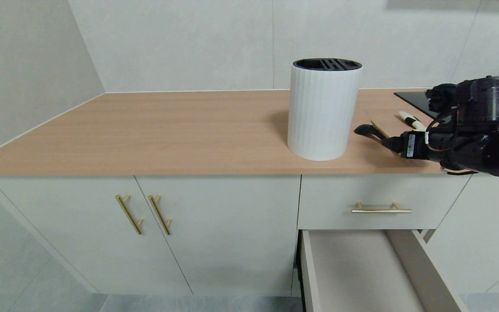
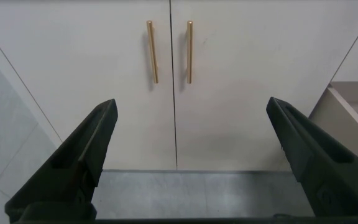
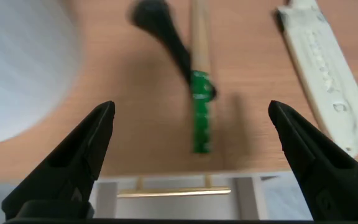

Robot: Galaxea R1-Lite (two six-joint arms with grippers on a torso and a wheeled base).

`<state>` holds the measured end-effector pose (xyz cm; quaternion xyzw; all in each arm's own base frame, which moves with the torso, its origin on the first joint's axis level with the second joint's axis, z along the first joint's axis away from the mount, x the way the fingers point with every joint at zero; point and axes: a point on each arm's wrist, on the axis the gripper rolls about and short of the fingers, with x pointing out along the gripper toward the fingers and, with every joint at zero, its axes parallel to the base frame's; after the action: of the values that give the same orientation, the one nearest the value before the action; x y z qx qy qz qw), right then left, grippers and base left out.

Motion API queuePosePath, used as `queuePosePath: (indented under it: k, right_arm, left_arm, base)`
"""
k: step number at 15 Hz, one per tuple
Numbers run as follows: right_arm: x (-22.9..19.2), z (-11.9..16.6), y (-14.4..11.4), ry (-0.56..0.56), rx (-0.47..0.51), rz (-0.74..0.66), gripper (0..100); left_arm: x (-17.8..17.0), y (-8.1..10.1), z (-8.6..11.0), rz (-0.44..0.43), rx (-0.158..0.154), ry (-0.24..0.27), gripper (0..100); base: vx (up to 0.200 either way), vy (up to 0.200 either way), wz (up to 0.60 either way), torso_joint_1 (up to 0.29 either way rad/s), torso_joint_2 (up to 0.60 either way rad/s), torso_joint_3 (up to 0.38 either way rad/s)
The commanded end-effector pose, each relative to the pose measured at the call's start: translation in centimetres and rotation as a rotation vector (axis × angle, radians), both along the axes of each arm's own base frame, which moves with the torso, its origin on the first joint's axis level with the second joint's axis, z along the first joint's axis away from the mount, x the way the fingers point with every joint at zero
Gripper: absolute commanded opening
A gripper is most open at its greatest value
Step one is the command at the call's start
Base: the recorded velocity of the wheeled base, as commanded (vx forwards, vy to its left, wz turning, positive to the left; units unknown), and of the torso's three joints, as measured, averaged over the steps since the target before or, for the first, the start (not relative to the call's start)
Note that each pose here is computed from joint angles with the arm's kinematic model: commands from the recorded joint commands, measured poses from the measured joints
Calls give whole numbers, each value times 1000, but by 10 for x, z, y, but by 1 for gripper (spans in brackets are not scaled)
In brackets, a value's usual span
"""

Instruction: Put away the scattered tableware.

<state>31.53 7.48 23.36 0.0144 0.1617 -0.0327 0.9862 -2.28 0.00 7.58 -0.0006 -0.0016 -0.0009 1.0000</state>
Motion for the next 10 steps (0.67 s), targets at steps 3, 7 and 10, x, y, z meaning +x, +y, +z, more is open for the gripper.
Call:
queuePosePath:
  k: [3, 7, 10]
  right_arm:
    - [7, -10, -1, 30, -9, -11, 100]
    - [9, -12, -4, 40, -12, -19, 100]
    - [9, -14, -4, 46, -20, -17, 100]
  left_arm:
    - [0, 0, 0, 0, -2, 0, 100]
    - [0, 0, 0, 0, 0, 0, 100]
    - [0, 0, 0, 0, 0, 0, 100]
  base:
    - [0, 0, 0, 0, 0, 0]
    - [0, 0, 0, 0, 0, 0]
    - [0, 0, 0, 0, 0, 0]
